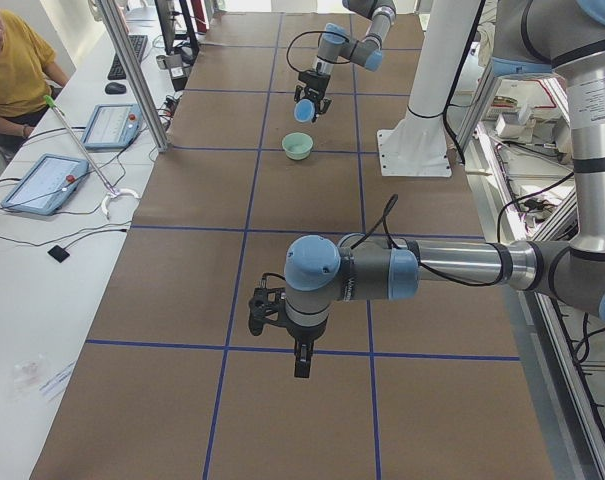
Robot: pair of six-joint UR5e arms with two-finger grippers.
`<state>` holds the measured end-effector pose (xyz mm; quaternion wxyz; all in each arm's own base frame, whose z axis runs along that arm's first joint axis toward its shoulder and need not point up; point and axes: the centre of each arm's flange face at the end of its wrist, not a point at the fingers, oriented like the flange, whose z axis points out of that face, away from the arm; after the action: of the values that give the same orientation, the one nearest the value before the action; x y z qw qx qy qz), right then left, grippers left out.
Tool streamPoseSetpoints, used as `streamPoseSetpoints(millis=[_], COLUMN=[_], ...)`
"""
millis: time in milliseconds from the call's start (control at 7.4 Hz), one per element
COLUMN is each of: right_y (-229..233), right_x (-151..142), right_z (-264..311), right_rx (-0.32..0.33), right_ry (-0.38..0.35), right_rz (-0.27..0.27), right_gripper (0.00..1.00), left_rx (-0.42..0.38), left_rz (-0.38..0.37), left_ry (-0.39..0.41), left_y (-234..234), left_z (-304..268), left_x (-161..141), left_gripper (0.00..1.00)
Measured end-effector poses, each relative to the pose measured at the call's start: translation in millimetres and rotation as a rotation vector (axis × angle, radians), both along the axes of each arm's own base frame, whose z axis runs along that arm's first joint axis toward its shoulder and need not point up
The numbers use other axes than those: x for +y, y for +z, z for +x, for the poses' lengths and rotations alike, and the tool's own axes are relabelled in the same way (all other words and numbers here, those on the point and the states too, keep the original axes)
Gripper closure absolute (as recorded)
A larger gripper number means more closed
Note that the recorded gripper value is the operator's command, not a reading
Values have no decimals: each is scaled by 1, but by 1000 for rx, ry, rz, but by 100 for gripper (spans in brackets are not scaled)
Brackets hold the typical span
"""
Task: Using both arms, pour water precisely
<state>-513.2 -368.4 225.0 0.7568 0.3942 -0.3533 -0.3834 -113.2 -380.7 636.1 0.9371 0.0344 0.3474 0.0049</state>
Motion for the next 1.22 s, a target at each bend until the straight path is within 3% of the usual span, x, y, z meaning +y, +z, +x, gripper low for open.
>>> streamPoseSetpoints(millis=[1216], right_y=[-28], right_x=[-3], right_z=[-22], right_rx=[145], right_ry=[-6], right_rz=[-30], right_gripper=[100], left_rx=[1], left_rz=[-8], left_ry=[-3], left_y=[3], left_z=[-1], left_x=[1], left_gripper=[0])
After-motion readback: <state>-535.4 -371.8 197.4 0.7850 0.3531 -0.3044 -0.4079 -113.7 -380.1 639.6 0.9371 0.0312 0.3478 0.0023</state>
